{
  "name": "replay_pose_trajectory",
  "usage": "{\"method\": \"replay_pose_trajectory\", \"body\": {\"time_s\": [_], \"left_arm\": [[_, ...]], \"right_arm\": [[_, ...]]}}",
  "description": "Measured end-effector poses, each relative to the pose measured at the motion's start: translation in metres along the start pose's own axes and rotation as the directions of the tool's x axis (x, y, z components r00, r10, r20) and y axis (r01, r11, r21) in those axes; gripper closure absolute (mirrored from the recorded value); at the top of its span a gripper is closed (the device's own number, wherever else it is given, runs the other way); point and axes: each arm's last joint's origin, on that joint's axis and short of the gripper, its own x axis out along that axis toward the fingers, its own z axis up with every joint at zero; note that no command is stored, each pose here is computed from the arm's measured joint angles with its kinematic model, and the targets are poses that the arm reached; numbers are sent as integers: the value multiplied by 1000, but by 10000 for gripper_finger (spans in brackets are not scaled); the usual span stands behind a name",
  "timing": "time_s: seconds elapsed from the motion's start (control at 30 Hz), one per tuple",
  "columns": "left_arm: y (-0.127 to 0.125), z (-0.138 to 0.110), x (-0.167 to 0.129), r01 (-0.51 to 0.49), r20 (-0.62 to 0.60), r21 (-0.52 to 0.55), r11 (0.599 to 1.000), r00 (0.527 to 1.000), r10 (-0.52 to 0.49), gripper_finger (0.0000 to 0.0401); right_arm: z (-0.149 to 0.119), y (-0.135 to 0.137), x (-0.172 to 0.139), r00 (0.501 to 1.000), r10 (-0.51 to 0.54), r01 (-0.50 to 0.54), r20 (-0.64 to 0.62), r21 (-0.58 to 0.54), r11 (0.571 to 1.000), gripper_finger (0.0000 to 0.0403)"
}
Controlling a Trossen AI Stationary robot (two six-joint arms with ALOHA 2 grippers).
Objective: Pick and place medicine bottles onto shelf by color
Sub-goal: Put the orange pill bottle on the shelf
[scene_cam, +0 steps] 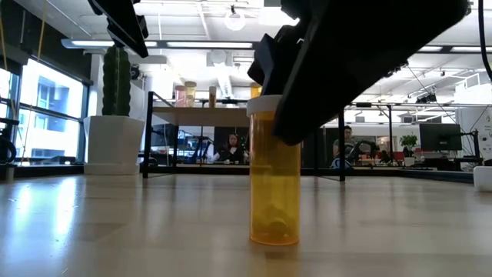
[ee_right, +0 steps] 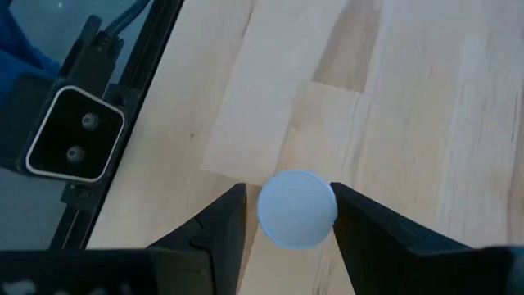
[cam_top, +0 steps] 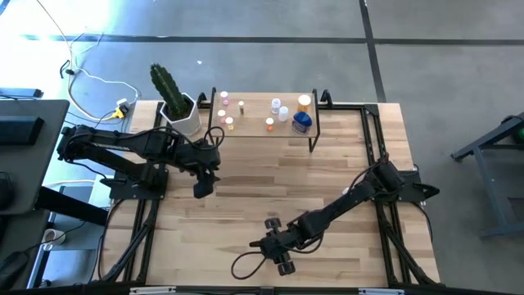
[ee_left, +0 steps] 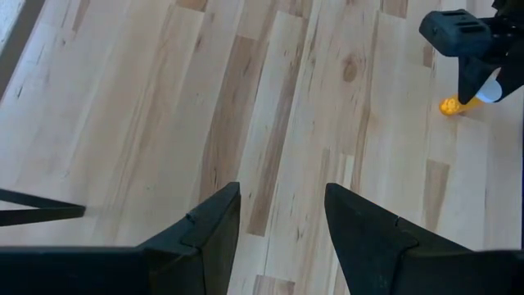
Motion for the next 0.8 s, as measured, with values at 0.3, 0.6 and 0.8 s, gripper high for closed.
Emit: {"method": "replay_pose_trajectory", "body": {"time_s": [0.3,0.6,0.8], "left_arm": [[1,0,0,-7,2,-1,1000,1000,7,231],[4,1,0,-19,5,-12,1000,1000,19,231],[14,2,-6,-25,21,-50,998,999,26,231]], "right_arm": [[0,0,0,1000,-1,1,1,36,999,311],[8,-17,-9,1000,-19,16,24,138,990,310],[20,-39,-27,997,-43,29,70,190,981,309]]}}
